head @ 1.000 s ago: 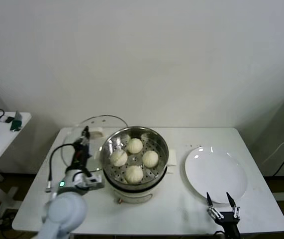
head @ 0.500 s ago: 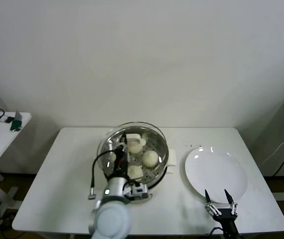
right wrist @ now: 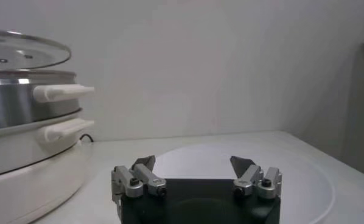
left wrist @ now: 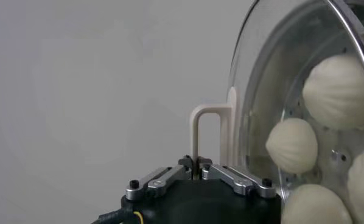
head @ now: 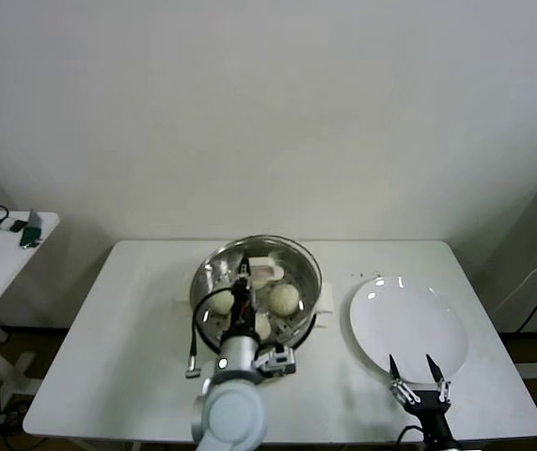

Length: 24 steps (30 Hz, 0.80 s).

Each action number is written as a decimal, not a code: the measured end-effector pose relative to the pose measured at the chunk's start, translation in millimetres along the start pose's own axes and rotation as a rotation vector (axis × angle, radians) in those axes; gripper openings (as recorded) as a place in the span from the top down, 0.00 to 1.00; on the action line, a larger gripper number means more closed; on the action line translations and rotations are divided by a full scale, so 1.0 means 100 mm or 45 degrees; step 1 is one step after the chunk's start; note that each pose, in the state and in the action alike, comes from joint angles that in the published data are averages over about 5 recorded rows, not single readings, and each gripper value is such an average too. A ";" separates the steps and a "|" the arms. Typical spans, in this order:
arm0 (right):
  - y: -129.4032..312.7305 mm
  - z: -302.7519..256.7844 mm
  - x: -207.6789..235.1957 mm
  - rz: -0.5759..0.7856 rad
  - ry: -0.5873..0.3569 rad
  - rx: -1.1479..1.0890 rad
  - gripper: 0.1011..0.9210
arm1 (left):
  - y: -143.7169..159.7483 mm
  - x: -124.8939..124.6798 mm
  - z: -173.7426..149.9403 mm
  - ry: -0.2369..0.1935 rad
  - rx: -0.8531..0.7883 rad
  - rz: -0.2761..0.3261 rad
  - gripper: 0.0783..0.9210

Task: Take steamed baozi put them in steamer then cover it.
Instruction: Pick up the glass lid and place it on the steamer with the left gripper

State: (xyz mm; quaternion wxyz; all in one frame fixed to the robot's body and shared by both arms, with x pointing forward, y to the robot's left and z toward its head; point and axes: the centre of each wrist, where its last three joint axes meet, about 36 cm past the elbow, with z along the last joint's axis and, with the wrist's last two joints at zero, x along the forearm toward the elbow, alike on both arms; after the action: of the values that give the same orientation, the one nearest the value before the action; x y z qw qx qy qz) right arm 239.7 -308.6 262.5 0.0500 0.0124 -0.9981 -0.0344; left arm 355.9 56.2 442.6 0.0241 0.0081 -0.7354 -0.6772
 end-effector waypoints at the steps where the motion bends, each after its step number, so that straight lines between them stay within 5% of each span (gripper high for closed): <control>1: 0.00 0.00 0.00 0.000 -0.001 0.000 0.12 | -0.01 0.00 -0.01 0.001 0.000 0.001 0.93; 24: 0.00 0.02 0.01 0.011 -0.011 -0.002 0.12 | -0.20 -0.06 0.02 0.024 -0.047 0.006 0.93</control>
State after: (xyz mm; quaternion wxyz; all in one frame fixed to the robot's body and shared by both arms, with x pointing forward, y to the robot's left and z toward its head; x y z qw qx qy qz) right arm 238.4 -308.1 260.3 0.0457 0.0078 -0.9983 -0.0350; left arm 361.9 56.8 422.4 0.0329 0.0122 -0.7225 -0.6905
